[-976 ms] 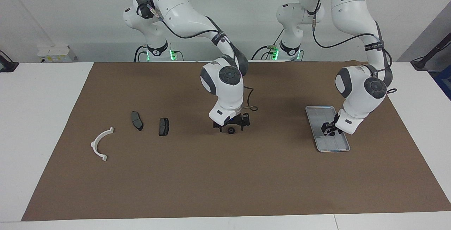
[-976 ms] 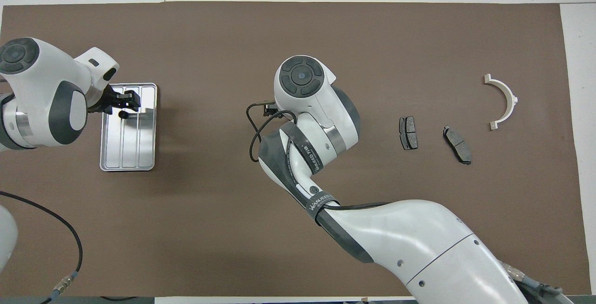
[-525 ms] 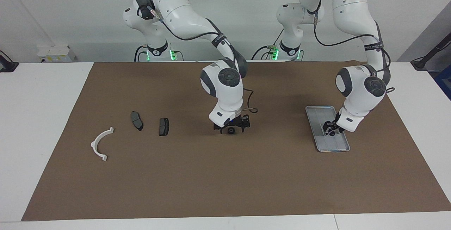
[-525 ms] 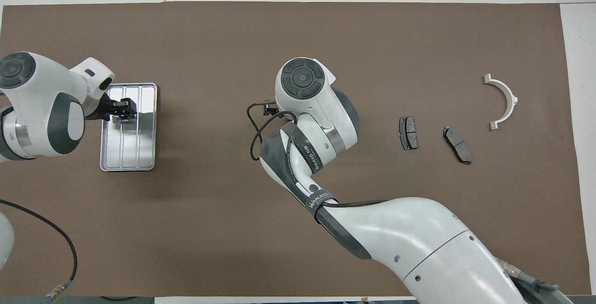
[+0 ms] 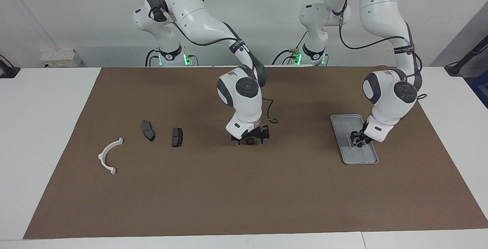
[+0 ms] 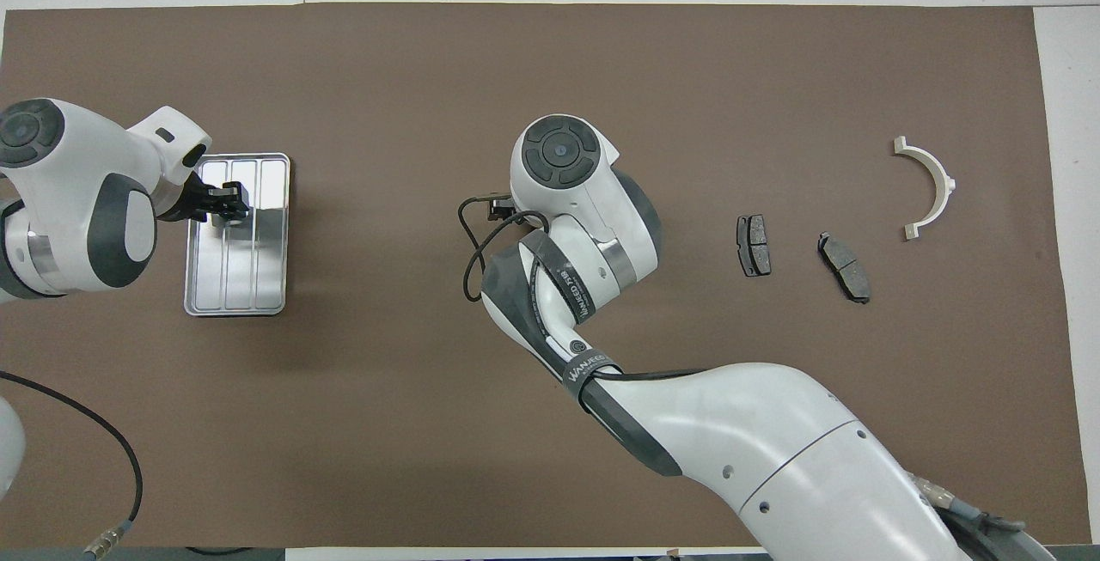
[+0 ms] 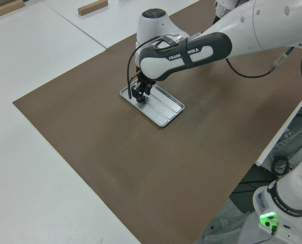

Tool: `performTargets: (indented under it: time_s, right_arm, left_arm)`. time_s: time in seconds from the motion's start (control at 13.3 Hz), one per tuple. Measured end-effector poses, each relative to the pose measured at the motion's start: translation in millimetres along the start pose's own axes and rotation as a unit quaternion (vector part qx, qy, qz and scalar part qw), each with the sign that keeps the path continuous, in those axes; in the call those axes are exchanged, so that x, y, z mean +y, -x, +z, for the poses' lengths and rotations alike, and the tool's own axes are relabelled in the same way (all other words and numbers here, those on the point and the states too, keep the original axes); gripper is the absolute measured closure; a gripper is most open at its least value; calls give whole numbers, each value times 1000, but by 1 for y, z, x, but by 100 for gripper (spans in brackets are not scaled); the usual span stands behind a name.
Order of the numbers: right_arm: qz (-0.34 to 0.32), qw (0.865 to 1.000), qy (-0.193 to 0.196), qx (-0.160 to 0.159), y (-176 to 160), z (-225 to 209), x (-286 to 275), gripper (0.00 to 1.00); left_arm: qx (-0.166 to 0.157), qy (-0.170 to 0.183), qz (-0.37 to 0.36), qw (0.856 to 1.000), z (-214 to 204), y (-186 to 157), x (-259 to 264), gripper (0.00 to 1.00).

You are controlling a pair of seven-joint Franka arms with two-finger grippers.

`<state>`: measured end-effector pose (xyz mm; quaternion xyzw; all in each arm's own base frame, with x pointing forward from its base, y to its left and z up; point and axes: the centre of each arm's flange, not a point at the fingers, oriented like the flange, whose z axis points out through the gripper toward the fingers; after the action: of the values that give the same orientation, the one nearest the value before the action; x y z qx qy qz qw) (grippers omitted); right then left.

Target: Place bearing gear from tray to pile

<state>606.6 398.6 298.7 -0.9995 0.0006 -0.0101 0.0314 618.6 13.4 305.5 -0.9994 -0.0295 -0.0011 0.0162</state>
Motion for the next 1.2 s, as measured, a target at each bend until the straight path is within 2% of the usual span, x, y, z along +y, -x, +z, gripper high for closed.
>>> performTargets:
  time_s: [0.15, 0.23, 0.6, 0.68, 0.75, 0.9, 1.05, 1.13, 1.2]
  right_arm:
    - [-2, 1000, 1, -8, 6, 7, -2, 0]
    - [-3, 1000, 2, -12, 9, 10, -3, 2]
    - [-4, 1000, 5, -19, 13, 17, -1, 1]
    - [-4, 1000, 5, -20, 13, 18, -1, 9]
    - [-4, 1000, 6, -20, 14, 18, -1, 10]
    - [-3, 1000, 4, -18, 13, 14, 0, 32]
    - [-1, 1000, 0, -18, 14, 11, -1, 59]
    - [-1, 1000, -3, -17, 14, 7, -3, 65]
    - [-1, 1000, -3, -18, 14, 7, -3, 65]
  left_arm:
    - [3, 0, 0, 1000, 2, 1, 0, 40]
    - [3, 0, 0, 1000, 3, 1, 0, 49]
    - [7, 0, 0, 1000, 4, 1, 0, 50]
    - [7, 0, 0, 1000, 4, 2, 0, 49]
    - [7, 0, 0, 1000, 6, 2, 0, 50]
    - [10, 1, 0, 1000, 8, 3, 0, 50]
    - [13, 1, 0, 1000, 7, 5, 0, 50]
    - [14, 1, 0, 1000, 7, 5, 0, 50]
    - [15, 2, 1, 1000, 6, 5, 1, 58]
